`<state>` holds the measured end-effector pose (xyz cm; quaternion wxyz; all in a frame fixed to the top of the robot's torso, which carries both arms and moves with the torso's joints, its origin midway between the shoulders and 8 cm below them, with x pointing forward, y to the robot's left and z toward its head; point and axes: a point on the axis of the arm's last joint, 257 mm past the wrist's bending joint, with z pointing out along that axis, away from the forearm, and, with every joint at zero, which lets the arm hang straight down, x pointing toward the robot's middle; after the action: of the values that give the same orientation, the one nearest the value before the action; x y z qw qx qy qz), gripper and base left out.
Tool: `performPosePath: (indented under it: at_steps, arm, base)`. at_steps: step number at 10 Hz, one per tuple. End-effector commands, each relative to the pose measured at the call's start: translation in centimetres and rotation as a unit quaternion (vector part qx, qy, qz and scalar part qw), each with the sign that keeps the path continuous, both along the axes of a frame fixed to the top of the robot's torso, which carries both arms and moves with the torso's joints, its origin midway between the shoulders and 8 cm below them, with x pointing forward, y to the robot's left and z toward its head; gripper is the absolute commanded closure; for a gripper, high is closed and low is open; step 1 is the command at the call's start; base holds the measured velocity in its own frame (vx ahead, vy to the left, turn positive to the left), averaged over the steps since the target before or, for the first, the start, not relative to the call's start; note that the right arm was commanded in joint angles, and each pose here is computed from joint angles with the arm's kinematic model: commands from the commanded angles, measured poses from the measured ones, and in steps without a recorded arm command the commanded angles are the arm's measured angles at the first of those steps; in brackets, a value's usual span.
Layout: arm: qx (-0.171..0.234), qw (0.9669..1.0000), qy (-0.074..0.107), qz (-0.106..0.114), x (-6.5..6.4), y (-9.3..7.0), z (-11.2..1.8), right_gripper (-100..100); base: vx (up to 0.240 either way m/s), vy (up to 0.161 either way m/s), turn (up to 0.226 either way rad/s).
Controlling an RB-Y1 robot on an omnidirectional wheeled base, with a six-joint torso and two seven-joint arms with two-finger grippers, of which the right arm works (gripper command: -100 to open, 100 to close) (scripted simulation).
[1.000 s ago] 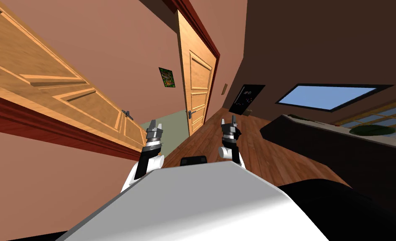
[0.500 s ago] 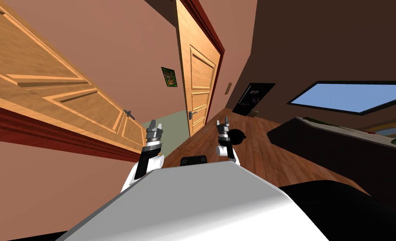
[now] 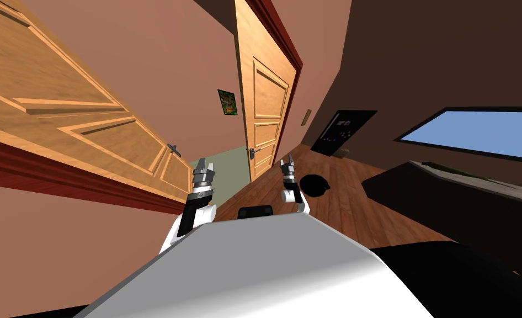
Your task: Push the door open
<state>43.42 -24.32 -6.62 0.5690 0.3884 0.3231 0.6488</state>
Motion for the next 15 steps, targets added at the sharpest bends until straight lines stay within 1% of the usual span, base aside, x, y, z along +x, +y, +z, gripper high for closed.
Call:
performPosePath:
  at_steps: [1, 2, 3, 6, 7, 11, 12, 13, 15]
  arm:
    - [-0.003, 0.9998, 0.014, 0.011, 1.0, 1.3, -1.5, -100]
    - [-0.005, 0.9996, 0.022, 0.018, 1.6, 1.9, -2.2, -100]
    - [-0.005, 0.9995, 0.026, 0.018, 1.7, 1.9, -2.6, -100]
    - [-0.013, 0.9977, 0.054, 0.039, 3.6, 3.9, -5.3, -100]
    - [-0.016, 0.997, 0.061, 0.046, 4.2, 4.5, -6.0, -100]
    - [-0.03, 0.9918, 0.101, 0.072, 6.4, 7.3, -9.8, -100]
    - [-0.034, 0.9905, 0.107, 0.078, 6.8, 8.0, -10.4, -100]
    - [-0.035, 0.9903, 0.11, 0.078, 6.9, 7.9, -10.6, -100]
    - [-0.043, 0.9868, 0.127, 0.091, 7.7, 9.3, -12.2, -100]
  base:
    - [0.083, -0.081, 0.138]
    - [0.079, -0.083, 0.129]
    - [0.06, -0.062, 0.03]
    - [0.07, -0.056, 0.109]
    - [0.078, -0.102, 0.143]
    - [0.083, -0.1, 0.133]
    - [0.077, -0.11, 0.128]
    - [0.047, -0.063, 0.04]
    - [0.049, -0.058, 0.117]
